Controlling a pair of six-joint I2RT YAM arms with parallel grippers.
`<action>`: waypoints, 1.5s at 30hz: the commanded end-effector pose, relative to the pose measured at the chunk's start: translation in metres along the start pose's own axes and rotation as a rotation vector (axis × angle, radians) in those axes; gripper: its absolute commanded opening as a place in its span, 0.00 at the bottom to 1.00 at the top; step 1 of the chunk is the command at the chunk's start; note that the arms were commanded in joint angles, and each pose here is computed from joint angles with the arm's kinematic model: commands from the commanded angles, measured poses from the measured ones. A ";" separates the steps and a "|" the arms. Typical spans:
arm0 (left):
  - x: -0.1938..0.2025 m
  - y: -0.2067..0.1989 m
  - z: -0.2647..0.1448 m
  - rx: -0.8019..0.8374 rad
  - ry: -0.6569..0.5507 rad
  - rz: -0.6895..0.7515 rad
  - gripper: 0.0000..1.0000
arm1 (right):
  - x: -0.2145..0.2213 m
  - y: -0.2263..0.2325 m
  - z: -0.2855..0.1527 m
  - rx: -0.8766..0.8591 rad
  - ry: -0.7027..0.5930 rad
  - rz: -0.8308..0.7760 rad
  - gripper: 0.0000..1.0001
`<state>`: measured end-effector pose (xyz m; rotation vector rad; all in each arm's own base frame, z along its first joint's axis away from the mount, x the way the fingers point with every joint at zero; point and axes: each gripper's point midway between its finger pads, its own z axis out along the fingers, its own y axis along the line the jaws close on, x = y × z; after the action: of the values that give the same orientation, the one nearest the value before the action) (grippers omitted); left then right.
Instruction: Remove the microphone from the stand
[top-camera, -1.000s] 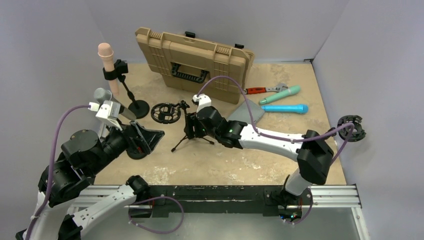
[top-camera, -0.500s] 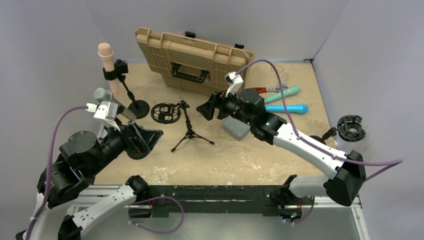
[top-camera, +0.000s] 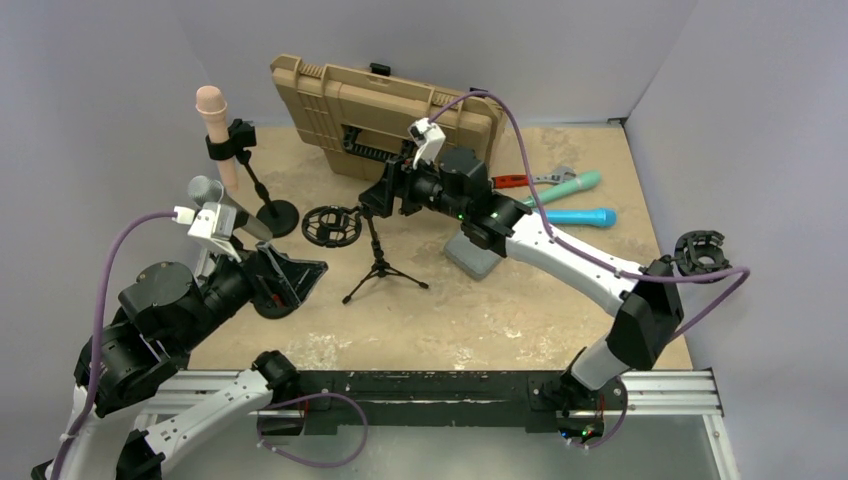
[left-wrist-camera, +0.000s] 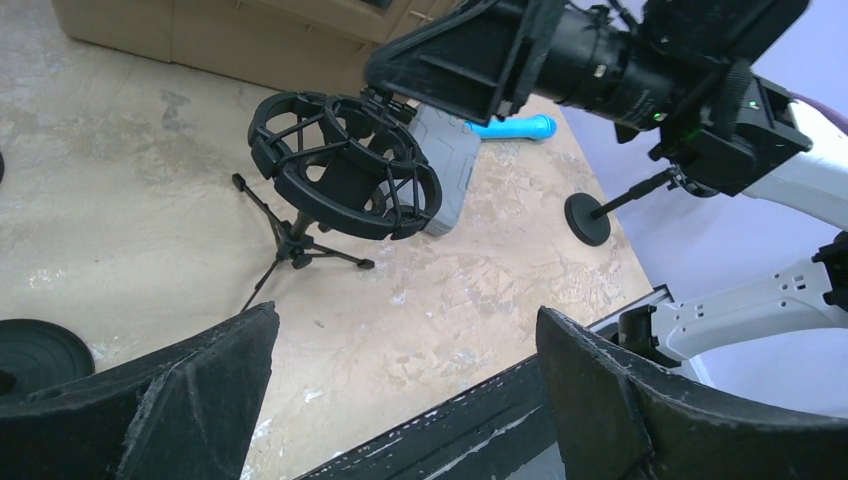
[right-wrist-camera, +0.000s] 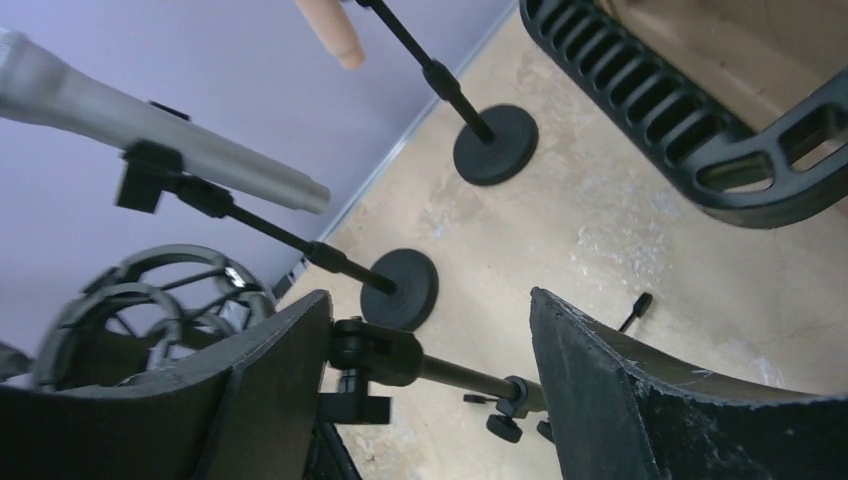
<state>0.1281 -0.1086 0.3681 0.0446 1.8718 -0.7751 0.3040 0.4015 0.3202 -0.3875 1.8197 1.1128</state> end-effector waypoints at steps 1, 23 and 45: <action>-0.010 -0.007 -0.006 0.031 -0.033 -0.013 0.97 | 0.007 0.010 0.006 -0.010 0.009 -0.022 0.70; -0.005 0.001 -0.001 -0.007 -0.019 0.006 0.97 | 0.109 -0.088 0.005 0.326 0.160 -0.098 0.70; -0.028 0.011 -0.020 -0.036 -0.149 0.016 0.98 | 0.111 -0.025 -0.038 0.281 0.006 -0.189 0.82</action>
<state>0.1293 -0.0976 0.3697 0.0115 1.8471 -0.7376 0.2543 0.3876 0.2279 -0.4505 1.8901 0.7731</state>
